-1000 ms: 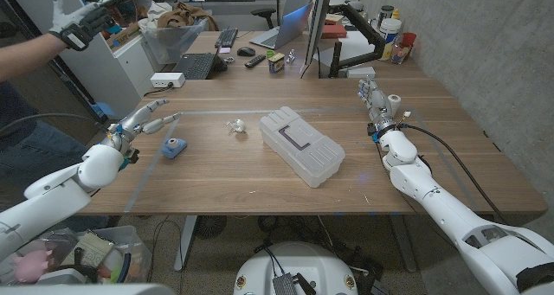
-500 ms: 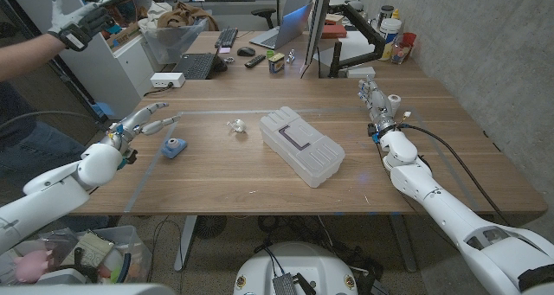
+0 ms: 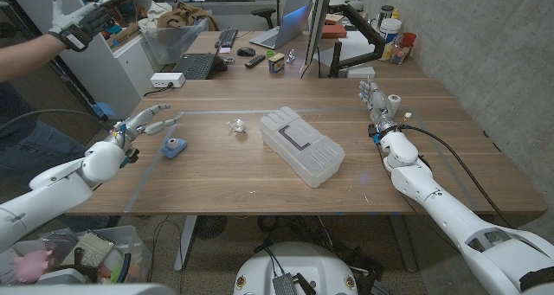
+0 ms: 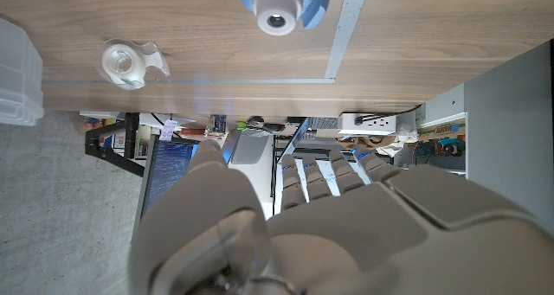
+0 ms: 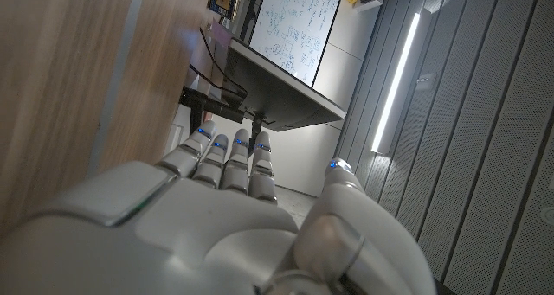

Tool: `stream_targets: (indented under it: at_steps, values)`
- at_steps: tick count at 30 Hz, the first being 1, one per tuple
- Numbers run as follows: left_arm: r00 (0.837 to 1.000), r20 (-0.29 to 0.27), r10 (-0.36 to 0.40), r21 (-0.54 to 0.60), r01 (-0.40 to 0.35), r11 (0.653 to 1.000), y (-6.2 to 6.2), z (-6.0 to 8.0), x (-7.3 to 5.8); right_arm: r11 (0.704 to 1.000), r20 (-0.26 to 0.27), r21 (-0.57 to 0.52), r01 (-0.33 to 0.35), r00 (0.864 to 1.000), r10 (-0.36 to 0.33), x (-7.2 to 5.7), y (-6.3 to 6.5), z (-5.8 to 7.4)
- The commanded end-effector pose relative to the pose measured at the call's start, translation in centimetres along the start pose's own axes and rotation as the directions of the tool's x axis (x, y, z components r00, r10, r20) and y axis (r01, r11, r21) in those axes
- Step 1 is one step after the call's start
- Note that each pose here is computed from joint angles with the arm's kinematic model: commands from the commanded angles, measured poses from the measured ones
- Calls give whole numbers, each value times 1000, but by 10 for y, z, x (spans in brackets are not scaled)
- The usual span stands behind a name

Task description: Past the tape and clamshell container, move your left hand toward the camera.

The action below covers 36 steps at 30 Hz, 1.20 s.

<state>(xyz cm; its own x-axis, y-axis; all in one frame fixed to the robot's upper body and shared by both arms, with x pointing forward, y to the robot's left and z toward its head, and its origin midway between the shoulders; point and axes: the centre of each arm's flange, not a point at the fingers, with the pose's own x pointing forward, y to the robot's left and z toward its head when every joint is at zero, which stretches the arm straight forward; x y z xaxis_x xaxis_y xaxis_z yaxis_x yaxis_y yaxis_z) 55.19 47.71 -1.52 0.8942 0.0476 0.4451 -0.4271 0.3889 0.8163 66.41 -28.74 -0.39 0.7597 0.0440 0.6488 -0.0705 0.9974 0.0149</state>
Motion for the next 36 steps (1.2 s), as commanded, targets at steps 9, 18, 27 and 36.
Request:
stream_targets:
  at_steps: [9, 18, 27, 36]
  values:
    - [998, 0, -60, 121, 59, 991, -13, 13, 10, 1000, 3, 12, -1, 1000, 1, 1, -2, -3]
    - [998, -9, -61, 104, 61, 993, -19, 13, 6, 1000, 3, 12, -12, 1000, 12, 4, -1, -3]
    - [997, -22, -68, 88, 70, 994, -27, 11, 4, 1000, 4, 8, -15, 1000, 15, 5, -3, -2]
    - [996, -17, -85, 81, 86, 993, -37, 14, 5, 1000, 10, 4, -14, 1000, 14, 3, -6, 0]
